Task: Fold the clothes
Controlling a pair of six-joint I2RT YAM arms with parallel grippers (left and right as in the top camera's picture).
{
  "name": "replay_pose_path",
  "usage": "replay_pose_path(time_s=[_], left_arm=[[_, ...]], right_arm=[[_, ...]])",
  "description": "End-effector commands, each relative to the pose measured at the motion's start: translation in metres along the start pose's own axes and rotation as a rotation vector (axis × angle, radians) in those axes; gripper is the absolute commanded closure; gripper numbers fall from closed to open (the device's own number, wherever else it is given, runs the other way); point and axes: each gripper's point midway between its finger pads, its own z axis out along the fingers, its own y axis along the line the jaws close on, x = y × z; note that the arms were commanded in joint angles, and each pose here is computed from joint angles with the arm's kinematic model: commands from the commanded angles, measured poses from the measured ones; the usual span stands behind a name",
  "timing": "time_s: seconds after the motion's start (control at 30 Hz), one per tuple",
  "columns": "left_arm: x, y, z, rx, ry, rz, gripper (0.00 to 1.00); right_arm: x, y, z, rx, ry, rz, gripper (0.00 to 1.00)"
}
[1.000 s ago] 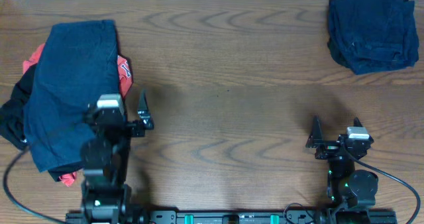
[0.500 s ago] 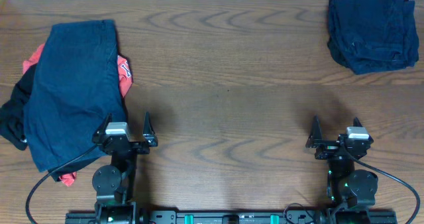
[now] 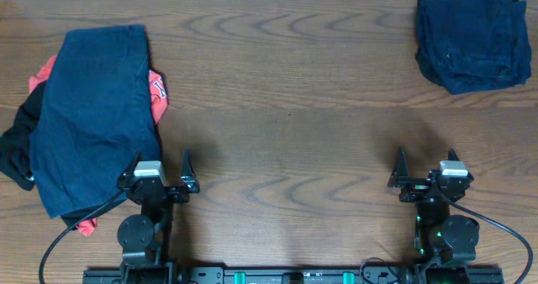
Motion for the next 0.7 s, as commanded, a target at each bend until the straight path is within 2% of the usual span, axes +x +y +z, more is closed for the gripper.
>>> replay_pose_path(time_s=[0.0, 0.67], left_arm=[[0.0132, 0.0001, -0.0003, 0.004, 0.045, 0.013, 0.02], [0.0152, 0.0005, 0.0002, 0.001, 0.055, 0.012, 0.02]], right_arm=[[0.0014, 0.0003, 0.0000, 0.002, 0.000, 0.010, 0.01], [0.0014, 0.0003, 0.0000, 0.002, 0.000, 0.010, 0.01]])
